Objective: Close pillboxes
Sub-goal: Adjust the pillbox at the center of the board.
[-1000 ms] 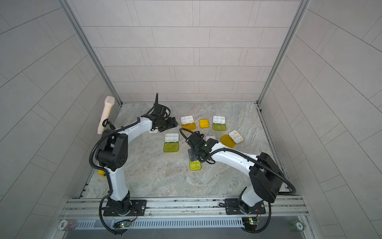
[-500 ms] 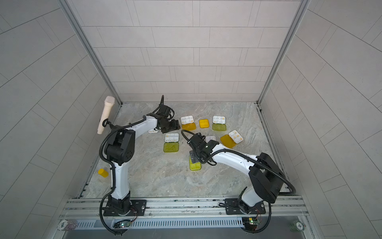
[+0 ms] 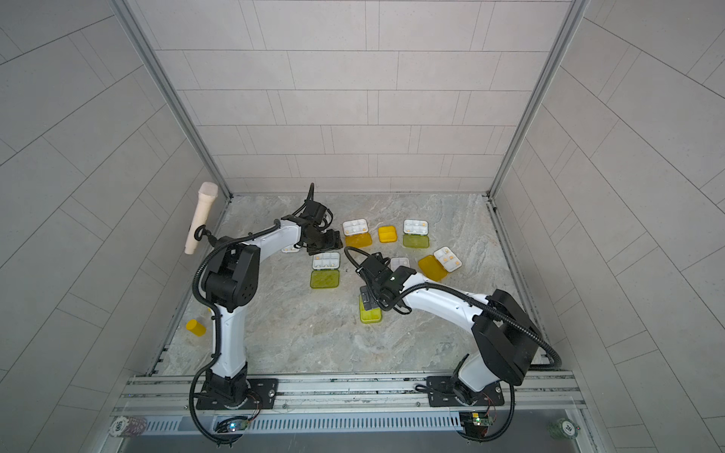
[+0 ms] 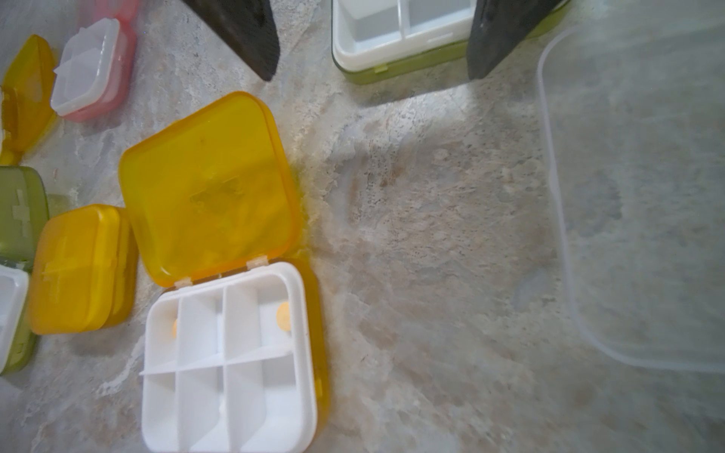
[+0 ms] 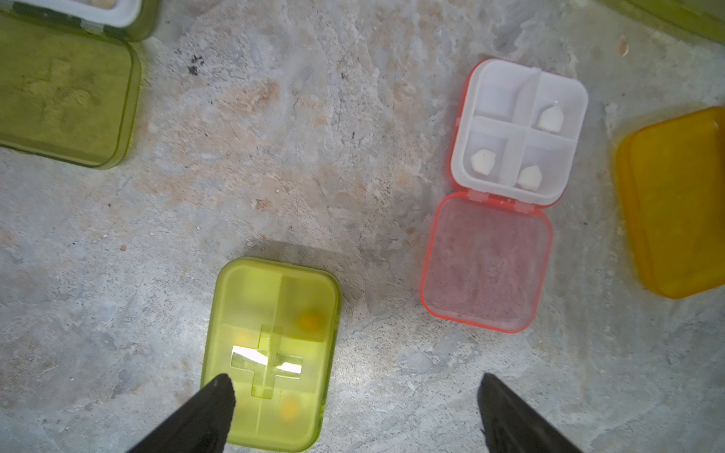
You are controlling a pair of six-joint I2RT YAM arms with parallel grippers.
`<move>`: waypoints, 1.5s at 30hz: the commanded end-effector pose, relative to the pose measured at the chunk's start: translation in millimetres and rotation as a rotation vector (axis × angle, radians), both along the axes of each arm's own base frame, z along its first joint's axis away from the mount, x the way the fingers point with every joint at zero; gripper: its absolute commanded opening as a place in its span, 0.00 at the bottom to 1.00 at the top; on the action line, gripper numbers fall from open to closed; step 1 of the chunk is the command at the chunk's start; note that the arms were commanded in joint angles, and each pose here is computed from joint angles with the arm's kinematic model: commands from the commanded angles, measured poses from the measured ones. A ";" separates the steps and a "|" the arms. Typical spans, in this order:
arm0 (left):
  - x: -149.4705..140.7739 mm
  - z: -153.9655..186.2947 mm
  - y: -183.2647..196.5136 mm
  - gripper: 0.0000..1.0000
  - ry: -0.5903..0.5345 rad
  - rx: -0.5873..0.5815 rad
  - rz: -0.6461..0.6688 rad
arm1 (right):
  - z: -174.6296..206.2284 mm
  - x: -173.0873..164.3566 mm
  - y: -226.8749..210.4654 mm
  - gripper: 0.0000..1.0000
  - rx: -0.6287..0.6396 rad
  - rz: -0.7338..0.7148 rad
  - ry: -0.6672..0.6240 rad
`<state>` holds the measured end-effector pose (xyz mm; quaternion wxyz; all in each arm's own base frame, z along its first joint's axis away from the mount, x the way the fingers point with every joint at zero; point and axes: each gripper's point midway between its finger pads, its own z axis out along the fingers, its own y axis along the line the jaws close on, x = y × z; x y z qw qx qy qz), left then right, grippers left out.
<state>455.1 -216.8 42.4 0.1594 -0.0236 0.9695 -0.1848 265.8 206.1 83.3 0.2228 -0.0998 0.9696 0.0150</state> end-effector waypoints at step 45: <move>-147.5 15.3 59.3 0.79 -0.052 -0.052 0.149 | 29.6 2.0 71.9 0.90 0.161 0.140 0.089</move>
